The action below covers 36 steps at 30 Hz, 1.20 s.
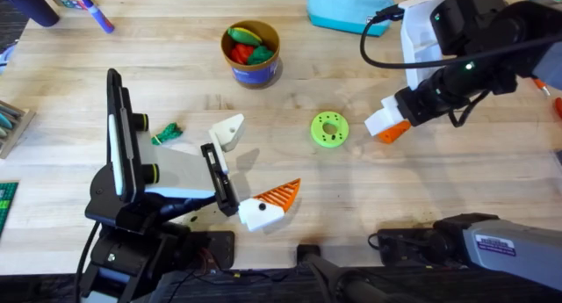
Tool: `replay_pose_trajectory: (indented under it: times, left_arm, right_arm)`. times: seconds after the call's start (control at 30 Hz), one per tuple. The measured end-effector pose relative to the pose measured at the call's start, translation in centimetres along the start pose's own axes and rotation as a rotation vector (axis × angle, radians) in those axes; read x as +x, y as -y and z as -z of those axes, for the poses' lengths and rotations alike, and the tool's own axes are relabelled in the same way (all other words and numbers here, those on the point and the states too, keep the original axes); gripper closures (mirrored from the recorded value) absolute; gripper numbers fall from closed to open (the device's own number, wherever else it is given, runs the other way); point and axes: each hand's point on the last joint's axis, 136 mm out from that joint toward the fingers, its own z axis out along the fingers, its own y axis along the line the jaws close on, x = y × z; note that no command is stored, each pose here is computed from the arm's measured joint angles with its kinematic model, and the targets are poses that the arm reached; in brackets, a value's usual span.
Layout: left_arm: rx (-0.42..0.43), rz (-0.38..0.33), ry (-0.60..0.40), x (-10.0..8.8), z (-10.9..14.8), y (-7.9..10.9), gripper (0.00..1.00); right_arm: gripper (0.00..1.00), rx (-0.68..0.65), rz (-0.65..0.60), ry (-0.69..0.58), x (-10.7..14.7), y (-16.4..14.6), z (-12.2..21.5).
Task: Pick up the gripper from the table and insert it into the empty holder that is missing its gripper. Then pick up a screw, insert it into the mounting hole, and use the screwdriver to tighten it. Finally, clean up the table by picking up the vegetable and placing it into the bucket.
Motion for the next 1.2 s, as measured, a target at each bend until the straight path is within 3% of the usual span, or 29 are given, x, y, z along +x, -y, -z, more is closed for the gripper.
replay_pose_trajectory:
  times: [0.4,0.93,1.2]
  left_arm:
    - [-0.033,-0.002,0.003,-0.1,0.0,-0.6,0.014]
    - [-0.043,-0.003,0.003,-0.1,0.0,-0.7,0.014]
    - [-0.043,-0.003,0.003,-0.1,0.0,-0.7,0.014]
  right_arm:
    - [0.052,-0.013,0.011,-0.051,1.1,-0.4,-0.1]
    - [0.052,0.005,0.174,-0.045,0.9,0.0,-0.1]
    - [0.069,-0.018,0.231,-0.113,2.6,-0.4,0.0]
